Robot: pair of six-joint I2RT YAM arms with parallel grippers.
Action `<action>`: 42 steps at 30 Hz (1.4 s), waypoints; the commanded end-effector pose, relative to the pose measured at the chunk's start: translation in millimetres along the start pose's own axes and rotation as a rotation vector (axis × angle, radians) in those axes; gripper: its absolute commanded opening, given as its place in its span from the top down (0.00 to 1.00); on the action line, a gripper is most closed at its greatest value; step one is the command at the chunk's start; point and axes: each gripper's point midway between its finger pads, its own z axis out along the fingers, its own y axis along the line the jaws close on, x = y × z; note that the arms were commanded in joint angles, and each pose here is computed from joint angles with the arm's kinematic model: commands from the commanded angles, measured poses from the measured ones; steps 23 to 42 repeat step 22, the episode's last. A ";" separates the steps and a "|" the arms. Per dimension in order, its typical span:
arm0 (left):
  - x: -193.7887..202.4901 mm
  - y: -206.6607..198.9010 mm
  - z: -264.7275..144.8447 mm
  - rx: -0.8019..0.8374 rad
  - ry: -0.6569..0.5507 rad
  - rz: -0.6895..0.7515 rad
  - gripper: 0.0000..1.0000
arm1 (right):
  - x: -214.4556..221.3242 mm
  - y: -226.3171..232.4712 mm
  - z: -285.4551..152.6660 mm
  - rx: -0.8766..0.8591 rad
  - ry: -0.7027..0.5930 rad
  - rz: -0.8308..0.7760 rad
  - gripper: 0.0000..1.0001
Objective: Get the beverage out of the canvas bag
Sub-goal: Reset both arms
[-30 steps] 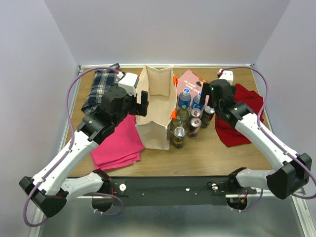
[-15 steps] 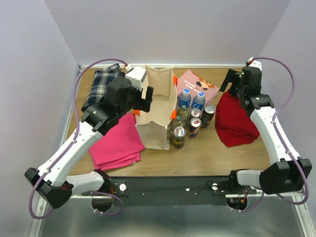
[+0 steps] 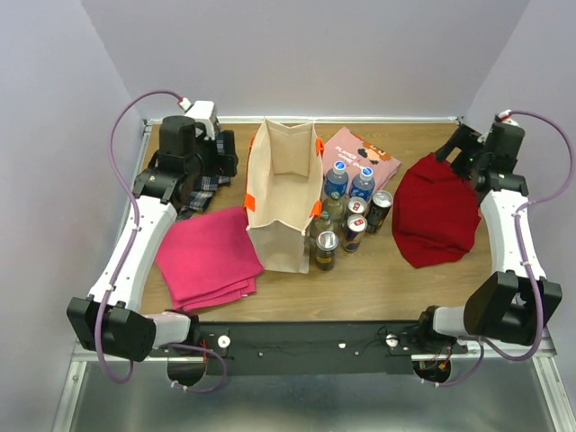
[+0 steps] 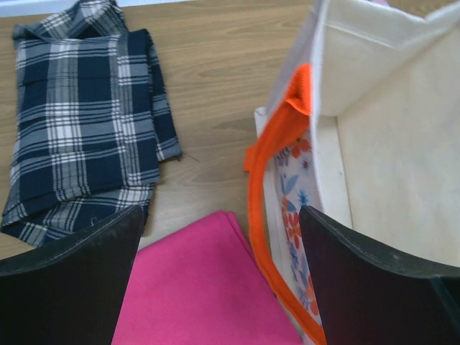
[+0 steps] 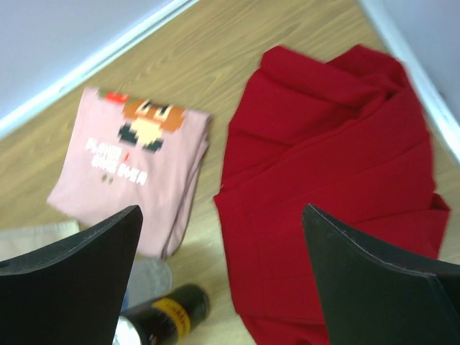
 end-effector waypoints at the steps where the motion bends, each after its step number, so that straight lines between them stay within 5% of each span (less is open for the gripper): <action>1: -36.5 23.4 1.5 -0.033 -0.122 -0.050 0.01 | -6.5 -18.1 12.2 -0.014 -0.029 0.075 0.00; 7: -12.2 53.4 24.4 -0.128 -0.153 -0.119 0.01 | 27.0 -40.1 30.5 0.036 0.009 0.009 0.00; 15: -11.0 74.1 11.7 -0.249 -0.211 -0.150 0.01 | 19.4 -60.8 34.4 0.133 -0.107 0.028 0.00; 42: -1.8 75.4 25.1 -0.252 -0.221 -0.228 0.01 | 32.0 -67.9 41.2 0.130 -0.150 0.003 0.00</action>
